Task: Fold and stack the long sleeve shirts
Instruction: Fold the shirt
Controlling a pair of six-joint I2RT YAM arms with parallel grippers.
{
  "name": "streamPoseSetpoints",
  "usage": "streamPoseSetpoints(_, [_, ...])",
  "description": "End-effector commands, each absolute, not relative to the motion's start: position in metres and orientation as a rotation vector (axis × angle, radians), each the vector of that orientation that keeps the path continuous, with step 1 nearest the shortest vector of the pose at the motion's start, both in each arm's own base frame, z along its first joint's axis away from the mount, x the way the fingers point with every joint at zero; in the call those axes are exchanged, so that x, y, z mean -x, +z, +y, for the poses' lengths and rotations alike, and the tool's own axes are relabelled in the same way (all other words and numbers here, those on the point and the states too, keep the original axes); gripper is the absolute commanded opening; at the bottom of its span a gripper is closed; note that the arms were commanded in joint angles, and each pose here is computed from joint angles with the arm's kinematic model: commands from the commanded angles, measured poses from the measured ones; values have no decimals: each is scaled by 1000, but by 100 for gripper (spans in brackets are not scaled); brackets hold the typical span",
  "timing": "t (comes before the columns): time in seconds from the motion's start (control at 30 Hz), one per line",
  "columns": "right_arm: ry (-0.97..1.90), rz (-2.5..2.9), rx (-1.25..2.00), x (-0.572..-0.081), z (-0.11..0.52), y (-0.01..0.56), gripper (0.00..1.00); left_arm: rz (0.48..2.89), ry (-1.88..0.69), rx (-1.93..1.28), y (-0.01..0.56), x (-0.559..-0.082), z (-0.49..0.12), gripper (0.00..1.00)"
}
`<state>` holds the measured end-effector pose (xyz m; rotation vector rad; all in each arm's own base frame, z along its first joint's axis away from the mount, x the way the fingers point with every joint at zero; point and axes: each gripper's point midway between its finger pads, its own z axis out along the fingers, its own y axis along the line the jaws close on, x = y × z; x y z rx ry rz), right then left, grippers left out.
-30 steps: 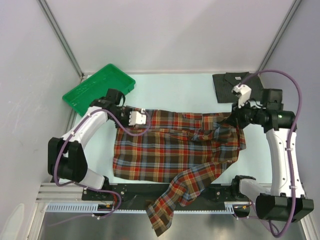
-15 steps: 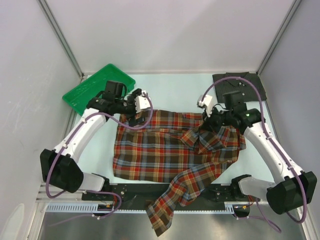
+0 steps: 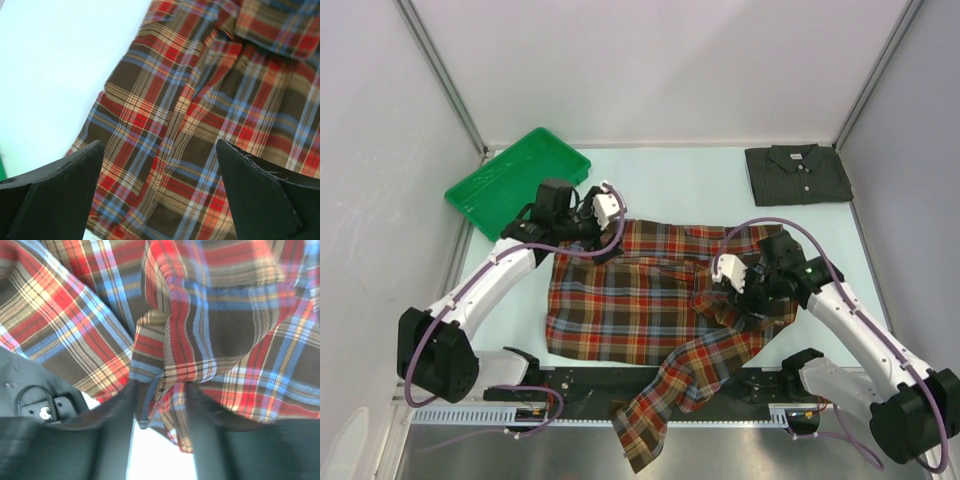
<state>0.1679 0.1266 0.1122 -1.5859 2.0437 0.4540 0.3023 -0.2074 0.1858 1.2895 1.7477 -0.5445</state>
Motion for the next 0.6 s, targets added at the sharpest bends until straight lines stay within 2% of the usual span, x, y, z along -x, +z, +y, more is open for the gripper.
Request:
streamPoseSetpoints(0.0, [349, 2121, 1622, -176, 110, 105, 58, 1771, -564, -1042, 217, -318, -211, 99])
streamPoseSetpoints(0.03, [349, 2126, 1603, -179, 111, 110, 75, 1786, -574, -1038, 216, -319, -211, 99])
streamPoseSetpoints(0.07, [353, 2119, 1586, -183, 115, 116, 83, 1797, -571, -1032, 220, -320, -209, 99])
streamPoseSetpoints(0.13, [358, 2058, 1544, -195, 132, 136, 93, 1834, -593, -988, 222, -323, -205, 100])
streamPoseSetpoints(0.27, [340, 2011, 1591, -201, 161, 143, 94, 1896, -614, -806, 237, -338, -184, 99])
streamPoseSetpoints(0.43, [327, 1966, 1744, -201, 188, 119, 90, 1893, -567, -643, 261, -349, -163, 99])
streamPoseSetpoints(0.57, [294, 1992, 1875, -200, 186, 95, 86, 1839, -573, -582, 294, -349, -153, 99])
